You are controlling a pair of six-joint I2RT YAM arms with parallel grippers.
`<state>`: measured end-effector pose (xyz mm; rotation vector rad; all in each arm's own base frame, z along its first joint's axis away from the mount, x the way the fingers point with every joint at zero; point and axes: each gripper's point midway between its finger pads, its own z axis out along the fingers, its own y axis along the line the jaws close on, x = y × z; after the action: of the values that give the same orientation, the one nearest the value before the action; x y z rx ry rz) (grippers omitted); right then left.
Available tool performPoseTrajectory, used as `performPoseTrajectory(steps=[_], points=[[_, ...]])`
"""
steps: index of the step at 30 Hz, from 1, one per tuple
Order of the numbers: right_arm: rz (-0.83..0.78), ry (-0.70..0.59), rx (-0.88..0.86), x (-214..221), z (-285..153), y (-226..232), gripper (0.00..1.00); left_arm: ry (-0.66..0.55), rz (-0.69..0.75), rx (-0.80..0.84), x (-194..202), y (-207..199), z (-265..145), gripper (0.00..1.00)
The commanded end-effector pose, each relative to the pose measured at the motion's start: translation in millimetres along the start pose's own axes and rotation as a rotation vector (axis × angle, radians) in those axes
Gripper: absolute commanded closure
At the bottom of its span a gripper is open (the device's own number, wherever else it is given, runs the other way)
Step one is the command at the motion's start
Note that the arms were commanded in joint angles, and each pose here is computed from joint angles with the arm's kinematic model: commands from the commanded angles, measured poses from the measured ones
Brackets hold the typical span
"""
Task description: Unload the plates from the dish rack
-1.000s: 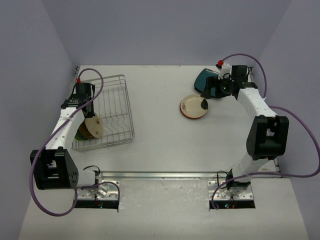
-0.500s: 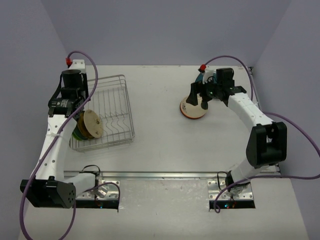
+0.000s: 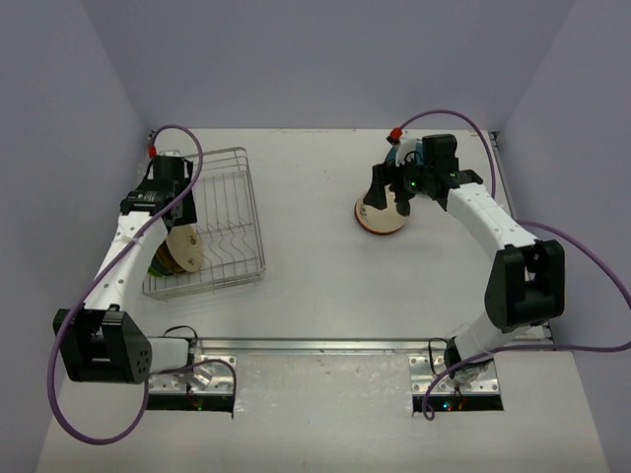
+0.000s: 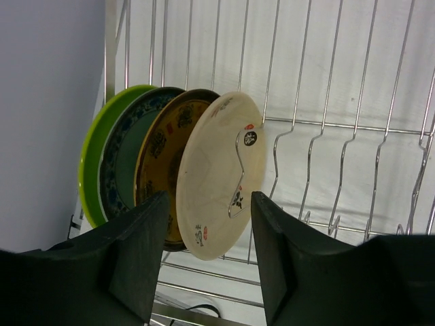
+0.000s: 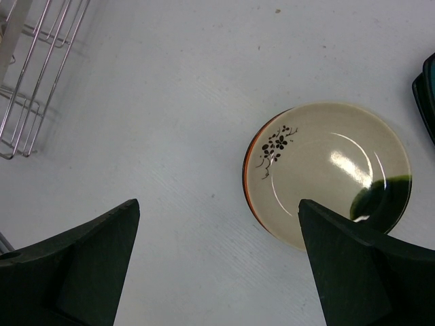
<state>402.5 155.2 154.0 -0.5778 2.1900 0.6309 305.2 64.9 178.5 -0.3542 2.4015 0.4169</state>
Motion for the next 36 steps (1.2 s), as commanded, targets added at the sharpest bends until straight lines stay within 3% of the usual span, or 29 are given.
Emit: performPoseTrajectory(steps=[1, 15, 21, 24, 28, 32, 36], points=[[-0.030, -0.041, 0.018, -10, -5, 0, 0.01, 0.025, -0.040, -0.050, 6, 4, 12, 0.53], [-0.043, -0.040, 0.017, -10, -4, -1, 0.01, 0.117, -0.005, -0.178, 28, 23, 37, 0.61], [-0.050, -0.045, 0.020, -11, -6, -1, 0.01, 0.135, 0.012, -0.190, 33, 25, 41, 0.82], [-0.052, -0.043, 0.019, -11, -7, 0, 0.01, 0.134, 0.018, -0.204, 33, 28, 41, 0.86], [-0.052, -0.044, 0.020, -12, -8, 0, 0.01, 0.115, 0.037, -0.229, 27, 34, 36, 1.00], [-0.052, -0.046, 0.023, -11, -9, 0, 0.01, 0.072, 0.054, -0.270, 12, 45, 27, 1.00], [-0.053, -0.046, 0.021, -10, -8, 0, 0.01, -0.044, 0.069, -0.310, -25, 60, 1, 1.00]])
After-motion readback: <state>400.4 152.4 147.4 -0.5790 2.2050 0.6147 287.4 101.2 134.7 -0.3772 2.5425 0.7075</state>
